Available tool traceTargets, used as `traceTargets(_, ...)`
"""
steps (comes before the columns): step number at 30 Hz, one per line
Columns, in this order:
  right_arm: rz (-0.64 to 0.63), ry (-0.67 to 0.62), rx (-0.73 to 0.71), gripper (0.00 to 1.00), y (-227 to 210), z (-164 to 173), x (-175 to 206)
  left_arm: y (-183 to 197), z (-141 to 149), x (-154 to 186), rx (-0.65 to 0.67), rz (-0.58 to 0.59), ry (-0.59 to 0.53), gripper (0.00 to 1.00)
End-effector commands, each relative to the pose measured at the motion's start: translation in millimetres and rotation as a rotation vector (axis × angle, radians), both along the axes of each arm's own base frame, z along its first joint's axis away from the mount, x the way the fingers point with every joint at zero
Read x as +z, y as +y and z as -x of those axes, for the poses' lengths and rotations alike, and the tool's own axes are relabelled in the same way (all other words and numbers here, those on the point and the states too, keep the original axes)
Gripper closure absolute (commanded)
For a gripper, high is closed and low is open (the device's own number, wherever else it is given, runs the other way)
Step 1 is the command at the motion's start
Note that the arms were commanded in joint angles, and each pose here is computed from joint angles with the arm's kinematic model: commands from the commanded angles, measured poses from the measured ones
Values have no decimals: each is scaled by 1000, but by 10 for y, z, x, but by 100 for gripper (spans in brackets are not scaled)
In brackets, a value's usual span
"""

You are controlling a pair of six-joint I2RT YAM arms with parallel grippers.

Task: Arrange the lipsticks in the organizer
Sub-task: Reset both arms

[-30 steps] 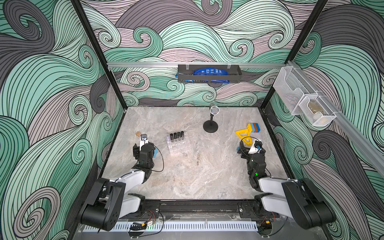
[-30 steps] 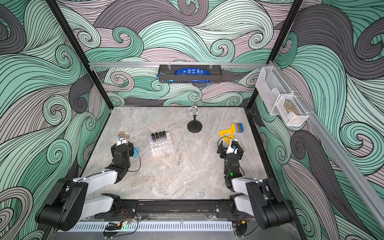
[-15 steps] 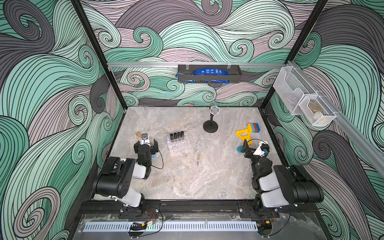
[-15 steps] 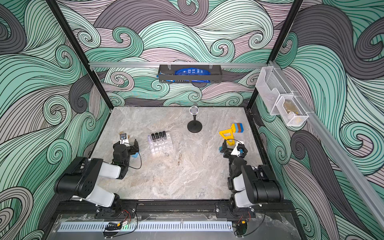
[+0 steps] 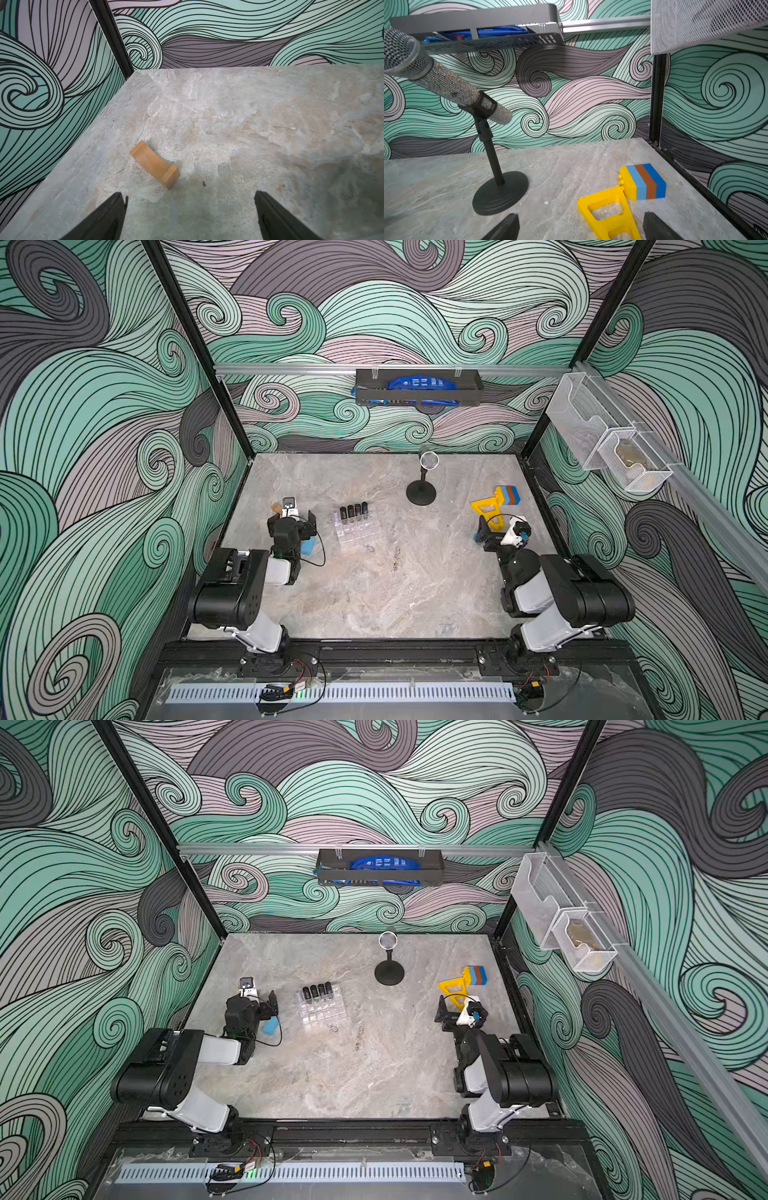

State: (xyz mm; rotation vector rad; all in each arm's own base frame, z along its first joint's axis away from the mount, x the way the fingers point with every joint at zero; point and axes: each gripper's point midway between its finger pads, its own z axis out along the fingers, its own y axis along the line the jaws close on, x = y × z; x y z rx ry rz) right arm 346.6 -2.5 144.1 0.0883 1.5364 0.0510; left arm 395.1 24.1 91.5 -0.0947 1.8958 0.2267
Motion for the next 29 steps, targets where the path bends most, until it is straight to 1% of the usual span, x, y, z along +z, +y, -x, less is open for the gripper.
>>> traceTargets(1, 18, -34, 19, 1, 43, -12, 100, -25, -16, -3, -15, 17, 4, 1)
traceTargets(23, 23, -28, 7, 1, 41, -33, 94, -21, -15, 2, -12, 18, 0, 1)
traceTargets(24, 24, -26, 6, 1, 41, -30, 90, -35, -21, 2, -23, 14, 2, 1)
traceTargets(25, 23, -26, 6, 1, 40, -28, 87, -105, -38, -1, -71, 1, 7, 1)
traceTargets(26, 23, -26, 5, 1, 37, -28, 88, -237, -72, -11, -149, 1, 17, 1)
traceTargets(27, 23, -27, 7, 1, 41, -27, 89, -258, -70, -28, -166, 9, 30, 1)
traceTargets(29, 23, -27, 7, 1, 43, -26, 89, -191, -69, -28, -130, 28, 26, 1)
